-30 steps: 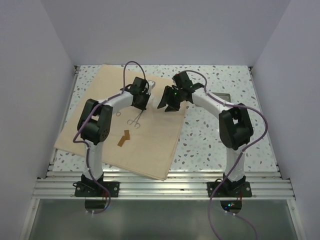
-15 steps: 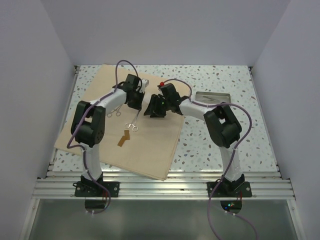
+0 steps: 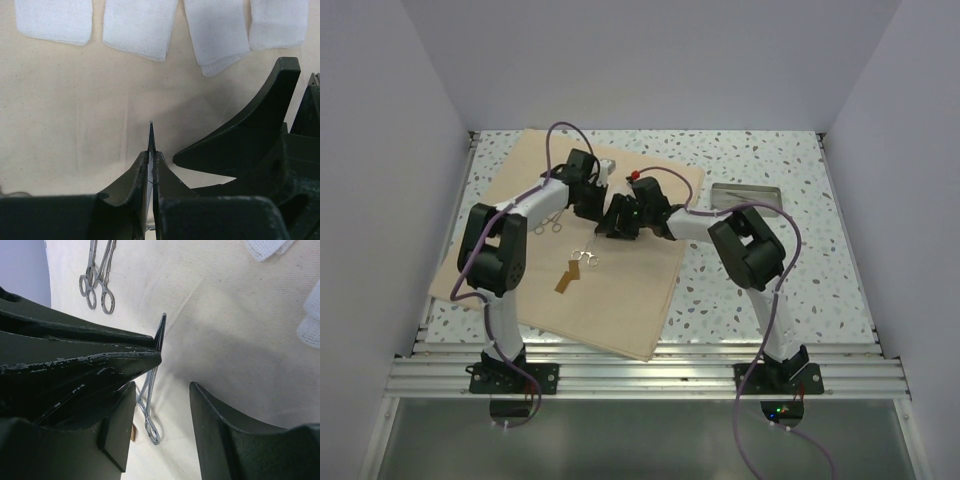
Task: Prepare the surgical pack
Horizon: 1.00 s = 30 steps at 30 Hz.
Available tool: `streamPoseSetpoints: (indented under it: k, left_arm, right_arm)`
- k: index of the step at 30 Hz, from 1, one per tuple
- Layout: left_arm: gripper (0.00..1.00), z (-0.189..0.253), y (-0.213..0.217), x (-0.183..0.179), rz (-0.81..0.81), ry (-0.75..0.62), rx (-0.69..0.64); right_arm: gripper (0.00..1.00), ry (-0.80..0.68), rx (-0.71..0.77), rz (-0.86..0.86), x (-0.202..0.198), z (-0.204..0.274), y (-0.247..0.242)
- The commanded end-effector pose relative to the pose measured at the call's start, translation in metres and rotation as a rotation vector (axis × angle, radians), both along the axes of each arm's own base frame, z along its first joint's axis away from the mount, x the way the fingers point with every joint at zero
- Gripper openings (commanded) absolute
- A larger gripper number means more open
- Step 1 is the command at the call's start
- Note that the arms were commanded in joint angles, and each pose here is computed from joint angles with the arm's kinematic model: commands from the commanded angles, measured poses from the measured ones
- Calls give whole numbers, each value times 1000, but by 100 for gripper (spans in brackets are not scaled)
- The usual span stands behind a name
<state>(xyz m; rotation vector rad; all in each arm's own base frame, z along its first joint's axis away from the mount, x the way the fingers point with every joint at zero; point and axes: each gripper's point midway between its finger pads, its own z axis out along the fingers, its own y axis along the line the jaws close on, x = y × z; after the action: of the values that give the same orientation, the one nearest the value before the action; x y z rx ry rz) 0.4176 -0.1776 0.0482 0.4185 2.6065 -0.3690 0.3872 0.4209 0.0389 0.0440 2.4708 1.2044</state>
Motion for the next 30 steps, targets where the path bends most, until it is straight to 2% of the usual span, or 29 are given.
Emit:
streamPoseSetpoints:
  k: [1, 15, 20, 22, 23, 26, 29, 30]
  left_arm:
    - [0, 21, -3, 0, 8, -25, -50]
    - [0, 19, -1, -1, 15, -10, -58]
    - [0, 19, -2, -1, 15, -5, -63]
    - [0, 18, -1, -2, 18, 0, -62]
    - [0, 18, 1, -1, 25, 0, -64]
    - [0, 23, 7, 3, 55, -3, -71]
    - [22, 39, 26, 13, 163, -10, -112]
    - [37, 55, 32, 18, 193, -49, -130]
  right_arm:
    - [51, -41, 74, -27, 8, 10, 13]
    - [40, 2, 137, -114, -2, 3, 35]
    - [26, 4, 120, -173, 4, 0, 32]
    - [14, 7, 117, -173, 4, 1, 33]
    - [1, 13, 110, -179, 3, 1, 31]
    - [0, 16, 76, -165, -1, 3, 25]
    - [0, 29, 26, -124, -9, 9, 18]
    - [0, 32, 21, -106, -11, 13, 17]
